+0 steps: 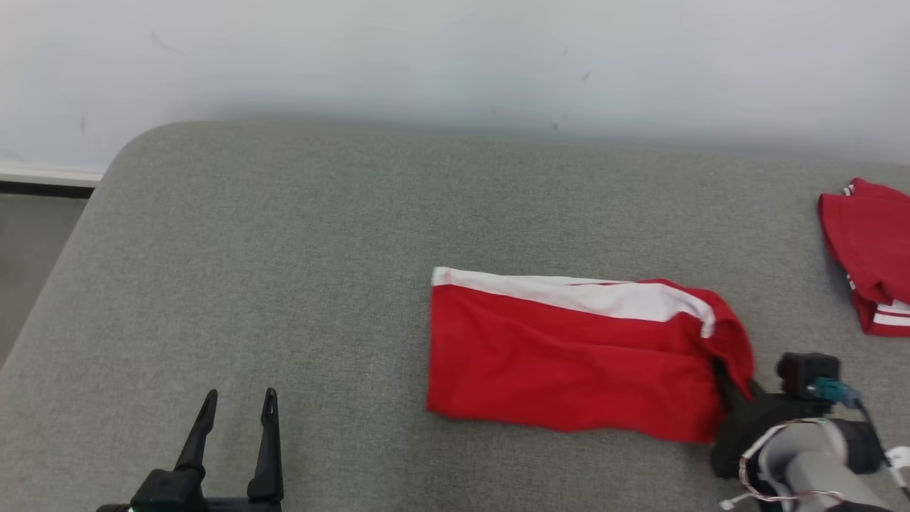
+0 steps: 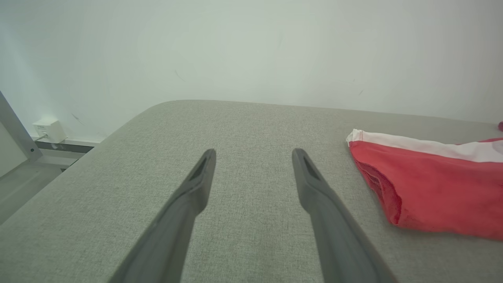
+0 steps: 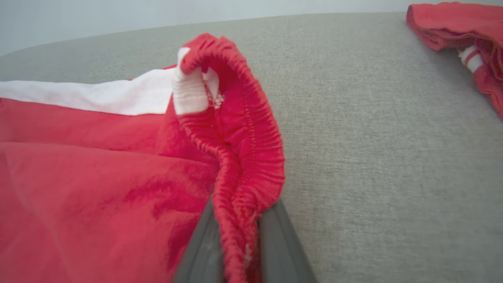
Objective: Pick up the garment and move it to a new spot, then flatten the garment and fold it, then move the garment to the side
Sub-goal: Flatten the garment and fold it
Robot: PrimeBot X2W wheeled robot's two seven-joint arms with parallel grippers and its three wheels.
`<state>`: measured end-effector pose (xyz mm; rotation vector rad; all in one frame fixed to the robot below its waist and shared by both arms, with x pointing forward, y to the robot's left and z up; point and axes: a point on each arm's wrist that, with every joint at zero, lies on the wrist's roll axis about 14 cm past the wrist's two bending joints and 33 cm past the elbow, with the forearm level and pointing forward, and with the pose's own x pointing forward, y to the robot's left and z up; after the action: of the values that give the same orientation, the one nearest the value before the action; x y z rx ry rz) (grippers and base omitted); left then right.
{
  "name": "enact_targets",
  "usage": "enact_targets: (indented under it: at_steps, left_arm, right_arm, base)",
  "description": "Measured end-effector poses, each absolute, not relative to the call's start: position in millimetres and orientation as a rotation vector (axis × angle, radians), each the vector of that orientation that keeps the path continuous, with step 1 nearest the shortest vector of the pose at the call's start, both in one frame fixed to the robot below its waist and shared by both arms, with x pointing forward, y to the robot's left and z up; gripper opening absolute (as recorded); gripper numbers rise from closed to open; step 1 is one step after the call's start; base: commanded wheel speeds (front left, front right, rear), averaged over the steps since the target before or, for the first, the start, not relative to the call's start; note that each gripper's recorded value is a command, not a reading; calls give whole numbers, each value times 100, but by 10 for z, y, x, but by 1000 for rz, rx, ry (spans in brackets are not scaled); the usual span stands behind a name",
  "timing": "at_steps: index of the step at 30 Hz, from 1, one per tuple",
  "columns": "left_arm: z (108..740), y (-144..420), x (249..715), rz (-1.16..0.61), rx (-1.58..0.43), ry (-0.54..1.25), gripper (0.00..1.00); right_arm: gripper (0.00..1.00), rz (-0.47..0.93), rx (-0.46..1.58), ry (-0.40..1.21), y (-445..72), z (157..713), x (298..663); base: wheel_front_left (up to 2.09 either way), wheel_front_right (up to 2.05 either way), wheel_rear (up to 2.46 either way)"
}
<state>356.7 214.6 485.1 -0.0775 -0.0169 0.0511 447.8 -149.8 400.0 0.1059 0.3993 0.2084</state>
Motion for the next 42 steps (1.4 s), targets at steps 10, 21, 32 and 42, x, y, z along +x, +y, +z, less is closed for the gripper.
enact_targets:
  at_steps: [10, 21, 32, 42]
  left_arm:
    - [4866, 2042, 3592, 20, -85, -23, 100]
    - [4865, 1921, 3638, -16, -94, -22, 100]
    - [4878, 1852, 3635, -35, -103, -26, 100]
    - [4846, 1870, 3589, -19, -128, -16, 100]
  right_arm:
    - [0, 67, -20, 398, -2566, 4226, 4423]
    - [0, 106, 123, 417, -2439, 4469, 4476]
    - [0, 250, 420, 483, -1867, 4733, 4497]
    - [0, 391, 532, 587, -1267, 4739, 4472]
  base:
    - [0, 0, 0]
    - [0, 0, 0]
    - [0, 0, 0]
    - [0, 0, 0]
